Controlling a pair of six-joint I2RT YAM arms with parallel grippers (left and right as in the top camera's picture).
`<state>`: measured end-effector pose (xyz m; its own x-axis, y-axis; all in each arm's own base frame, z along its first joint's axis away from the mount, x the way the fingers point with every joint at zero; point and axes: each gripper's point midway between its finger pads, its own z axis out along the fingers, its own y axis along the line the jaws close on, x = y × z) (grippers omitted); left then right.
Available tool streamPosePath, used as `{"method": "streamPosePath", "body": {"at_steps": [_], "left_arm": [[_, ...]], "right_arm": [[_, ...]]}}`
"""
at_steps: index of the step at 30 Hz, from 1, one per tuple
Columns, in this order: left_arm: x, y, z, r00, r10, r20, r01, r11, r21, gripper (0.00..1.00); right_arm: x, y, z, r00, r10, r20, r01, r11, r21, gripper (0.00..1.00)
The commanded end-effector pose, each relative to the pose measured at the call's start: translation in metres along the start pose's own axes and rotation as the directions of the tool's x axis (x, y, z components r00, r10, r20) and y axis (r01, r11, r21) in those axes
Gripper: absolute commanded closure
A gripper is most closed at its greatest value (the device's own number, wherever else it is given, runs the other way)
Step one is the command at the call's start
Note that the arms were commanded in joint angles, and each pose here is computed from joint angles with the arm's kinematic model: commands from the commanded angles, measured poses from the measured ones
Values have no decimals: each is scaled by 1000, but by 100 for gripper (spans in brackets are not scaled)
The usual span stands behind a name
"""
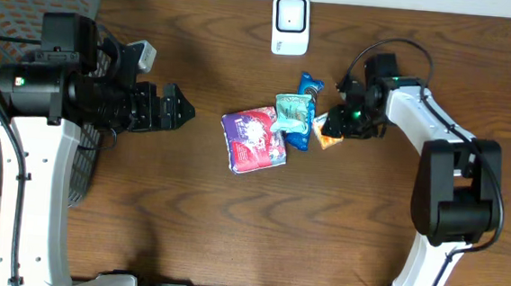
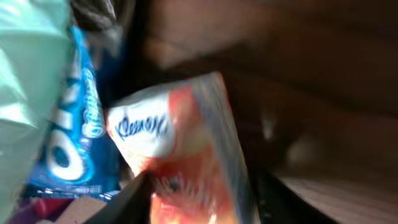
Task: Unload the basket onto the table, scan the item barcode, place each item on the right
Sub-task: 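Reach the right gripper to the orange Kleenex box and grasp it, then carry the orange box to the white scanner and hold it there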
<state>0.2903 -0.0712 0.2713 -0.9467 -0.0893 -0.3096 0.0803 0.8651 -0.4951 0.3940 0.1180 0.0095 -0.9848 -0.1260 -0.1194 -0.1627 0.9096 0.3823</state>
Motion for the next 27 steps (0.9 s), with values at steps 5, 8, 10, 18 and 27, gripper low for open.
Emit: {"method": "streamPosePath", "body": {"at_steps": [5, 8, 10, 18, 27], "left_arm": [[2, 2, 3, 1000, 6, -12, -6, 1000, -8, 2], [2, 2, 3, 1000, 6, -12, -6, 1000, -8, 2], [2, 2, 3, 1000, 6, -12, -6, 1000, -8, 2], [2, 2, 3, 1000, 6, -12, -6, 1000, -9, 2], [2, 2, 3, 1000, 6, -12, -6, 1000, -9, 2]], "right_arm": [[4, 15, -1, 1000, -10, -18, 8, 997, -75, 81], [5, 23, -3, 999, 20, -28, -23, 992, -122, 99], [4, 27, -8, 998, 48, -31, -52, 987, -153, 99], [-17, 66, -63, 992, 127, -17, -119, 860, -496, 99], [-58, 29, -89, 961, 264, 86, -236, 940, -247, 99]]}}
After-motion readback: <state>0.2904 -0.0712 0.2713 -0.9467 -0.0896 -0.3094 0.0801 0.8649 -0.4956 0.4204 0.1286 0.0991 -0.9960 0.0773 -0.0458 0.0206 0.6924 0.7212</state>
